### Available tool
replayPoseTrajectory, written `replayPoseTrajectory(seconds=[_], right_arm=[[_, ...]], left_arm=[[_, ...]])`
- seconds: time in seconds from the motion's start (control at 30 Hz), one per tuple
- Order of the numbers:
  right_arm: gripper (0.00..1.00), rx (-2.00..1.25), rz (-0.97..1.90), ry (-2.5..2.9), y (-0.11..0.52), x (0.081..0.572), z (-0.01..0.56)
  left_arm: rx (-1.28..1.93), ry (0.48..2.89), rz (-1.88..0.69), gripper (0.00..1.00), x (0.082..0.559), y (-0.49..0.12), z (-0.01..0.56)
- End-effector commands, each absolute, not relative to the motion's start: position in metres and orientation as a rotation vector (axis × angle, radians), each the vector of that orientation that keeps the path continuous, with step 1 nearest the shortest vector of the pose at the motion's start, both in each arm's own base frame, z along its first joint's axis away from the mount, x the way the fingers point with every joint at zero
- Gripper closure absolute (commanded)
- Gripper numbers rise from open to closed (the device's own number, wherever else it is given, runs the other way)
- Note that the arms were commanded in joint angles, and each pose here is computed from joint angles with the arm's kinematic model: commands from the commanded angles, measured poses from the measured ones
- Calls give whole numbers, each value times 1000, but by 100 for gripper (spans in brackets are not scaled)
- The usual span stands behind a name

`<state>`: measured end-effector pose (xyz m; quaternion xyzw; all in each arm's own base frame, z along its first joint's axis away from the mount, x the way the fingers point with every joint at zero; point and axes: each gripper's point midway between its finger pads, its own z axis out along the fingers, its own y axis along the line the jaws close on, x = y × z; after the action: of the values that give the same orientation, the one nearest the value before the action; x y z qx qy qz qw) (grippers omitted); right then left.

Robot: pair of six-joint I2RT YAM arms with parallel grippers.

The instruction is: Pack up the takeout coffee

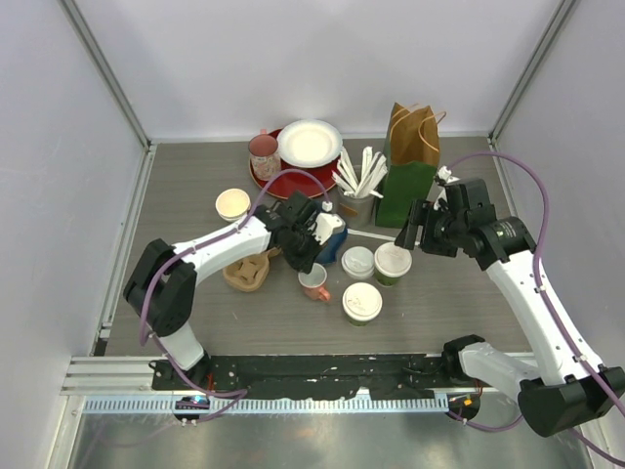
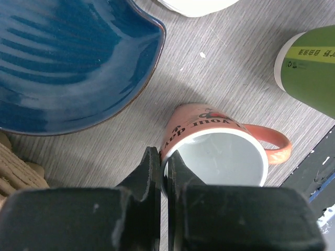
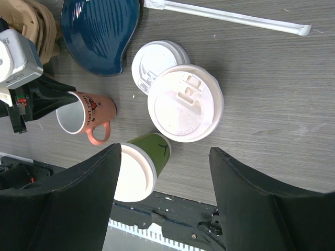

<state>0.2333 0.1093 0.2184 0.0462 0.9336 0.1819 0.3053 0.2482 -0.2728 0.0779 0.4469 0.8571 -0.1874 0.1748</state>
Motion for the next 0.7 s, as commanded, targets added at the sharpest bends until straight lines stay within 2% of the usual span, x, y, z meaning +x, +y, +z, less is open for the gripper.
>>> replayPoseTrajectory(seconds=[0.0, 0.1, 0.33, 0.5, 0.57, 0.67], right_arm=[[27, 105, 483, 2431, 114, 237, 232], [27, 88, 483, 2434, 119, 237, 232], [27, 26, 513, 2432, 139, 240, 236], [27, -34, 524, 2430, 158, 244, 240], [27, -88, 552, 2402, 172, 244, 251], [27, -174, 575, 2344, 195, 246, 268]], left_arm=[[1264, 2428, -543, 100, 242, -266, 102], [1261, 2435, -605, 100, 232, -256, 135], [1029, 2358, -617, 100, 257, -192, 239], [664, 2339, -444, 100, 299, -93, 282], [417, 2357, -345, 100, 318, -28, 287], [228, 2376, -240, 100, 335, 30, 278]])
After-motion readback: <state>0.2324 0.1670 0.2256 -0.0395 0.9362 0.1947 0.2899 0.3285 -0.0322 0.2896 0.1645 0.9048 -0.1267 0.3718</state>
